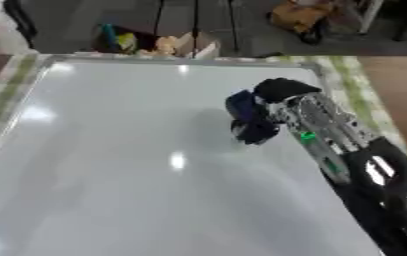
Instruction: Wipe the whiteboard clean with a brush.
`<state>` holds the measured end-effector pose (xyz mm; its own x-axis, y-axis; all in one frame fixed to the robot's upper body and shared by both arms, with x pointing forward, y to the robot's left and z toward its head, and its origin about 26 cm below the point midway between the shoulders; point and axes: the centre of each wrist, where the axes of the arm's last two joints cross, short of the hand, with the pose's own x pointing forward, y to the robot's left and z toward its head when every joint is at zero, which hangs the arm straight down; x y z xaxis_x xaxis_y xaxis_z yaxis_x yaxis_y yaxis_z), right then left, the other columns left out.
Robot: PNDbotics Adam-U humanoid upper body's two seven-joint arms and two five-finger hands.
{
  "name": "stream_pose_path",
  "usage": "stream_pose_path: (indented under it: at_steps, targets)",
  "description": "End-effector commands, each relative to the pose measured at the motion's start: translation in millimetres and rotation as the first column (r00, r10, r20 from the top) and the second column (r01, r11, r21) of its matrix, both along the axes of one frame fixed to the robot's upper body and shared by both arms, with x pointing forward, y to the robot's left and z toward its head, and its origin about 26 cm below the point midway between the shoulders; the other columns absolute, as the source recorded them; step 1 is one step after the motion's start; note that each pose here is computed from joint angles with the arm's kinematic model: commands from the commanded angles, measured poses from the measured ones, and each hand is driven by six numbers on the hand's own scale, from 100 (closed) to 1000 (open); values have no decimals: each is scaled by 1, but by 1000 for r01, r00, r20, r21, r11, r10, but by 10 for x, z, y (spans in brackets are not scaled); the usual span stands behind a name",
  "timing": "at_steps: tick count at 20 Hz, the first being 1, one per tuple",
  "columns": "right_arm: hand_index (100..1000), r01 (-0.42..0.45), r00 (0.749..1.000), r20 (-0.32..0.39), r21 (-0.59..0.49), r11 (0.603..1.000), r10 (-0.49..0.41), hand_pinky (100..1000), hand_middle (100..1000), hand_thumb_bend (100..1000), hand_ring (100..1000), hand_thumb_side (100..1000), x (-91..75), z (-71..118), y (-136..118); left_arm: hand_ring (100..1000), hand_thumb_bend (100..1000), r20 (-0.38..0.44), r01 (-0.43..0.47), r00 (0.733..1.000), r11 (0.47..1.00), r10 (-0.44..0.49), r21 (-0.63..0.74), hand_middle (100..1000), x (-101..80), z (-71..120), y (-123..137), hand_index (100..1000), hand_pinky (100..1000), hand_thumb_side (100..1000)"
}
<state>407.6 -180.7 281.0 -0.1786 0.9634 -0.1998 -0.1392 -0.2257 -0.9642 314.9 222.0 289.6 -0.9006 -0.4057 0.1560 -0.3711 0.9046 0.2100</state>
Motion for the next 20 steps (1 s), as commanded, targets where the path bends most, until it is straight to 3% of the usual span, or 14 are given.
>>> stream_pose_path:
  at_steps: [1,20]
  targets:
    - [144,43,998,48,28,999,-44,320,485,100,552,679,-28,246,-174,921,239,29,7,1000,1000,-7,13,882,-41,64,-12,924,832,1000]
    - [143,198,971,108,117,973,-211,314,476,100,539,686,28,447,-765,923,229,32,-4,999,1000,3,15,883,-42,65,1,924,833,1000]
